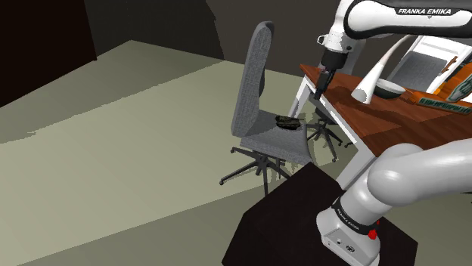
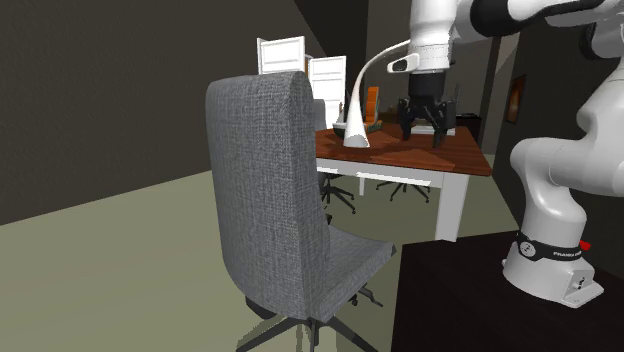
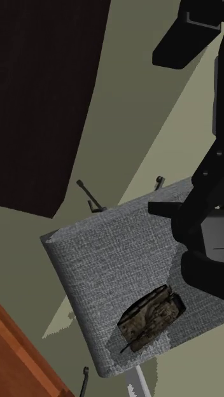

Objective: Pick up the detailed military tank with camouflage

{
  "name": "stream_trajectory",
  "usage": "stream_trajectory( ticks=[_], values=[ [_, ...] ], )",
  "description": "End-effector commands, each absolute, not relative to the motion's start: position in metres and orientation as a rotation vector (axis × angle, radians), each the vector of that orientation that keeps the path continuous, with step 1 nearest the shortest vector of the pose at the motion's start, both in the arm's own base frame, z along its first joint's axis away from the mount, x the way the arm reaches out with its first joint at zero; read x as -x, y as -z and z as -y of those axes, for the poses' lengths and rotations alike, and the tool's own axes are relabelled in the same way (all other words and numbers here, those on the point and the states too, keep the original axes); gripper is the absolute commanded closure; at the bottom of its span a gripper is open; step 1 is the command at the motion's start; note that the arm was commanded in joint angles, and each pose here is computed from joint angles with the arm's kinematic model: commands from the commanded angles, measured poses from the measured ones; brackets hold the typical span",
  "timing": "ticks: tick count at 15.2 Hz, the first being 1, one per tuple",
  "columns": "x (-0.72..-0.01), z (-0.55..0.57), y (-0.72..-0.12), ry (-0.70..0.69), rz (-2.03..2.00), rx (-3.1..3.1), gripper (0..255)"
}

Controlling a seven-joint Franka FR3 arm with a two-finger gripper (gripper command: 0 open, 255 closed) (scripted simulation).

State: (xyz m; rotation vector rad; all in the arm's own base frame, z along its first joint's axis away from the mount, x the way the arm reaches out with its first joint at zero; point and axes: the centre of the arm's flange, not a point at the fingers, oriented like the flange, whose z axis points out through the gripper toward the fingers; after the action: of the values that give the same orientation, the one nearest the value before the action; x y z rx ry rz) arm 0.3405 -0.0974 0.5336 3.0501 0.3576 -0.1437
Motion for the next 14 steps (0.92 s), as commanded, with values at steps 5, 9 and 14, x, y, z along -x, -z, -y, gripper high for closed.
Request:
stream_trajectory(
  ticks=[5,9,14],
  values=[
    [-0.368,0.150,-0.485,0.188,-0.525,-2.998,0],
    [-0.389,0.183,-0.452,0.217,-0.632,-2.960,0],
    [-0.417,0.223,-0.410,0.253,-0.762,-2.906,0]
  ],
)
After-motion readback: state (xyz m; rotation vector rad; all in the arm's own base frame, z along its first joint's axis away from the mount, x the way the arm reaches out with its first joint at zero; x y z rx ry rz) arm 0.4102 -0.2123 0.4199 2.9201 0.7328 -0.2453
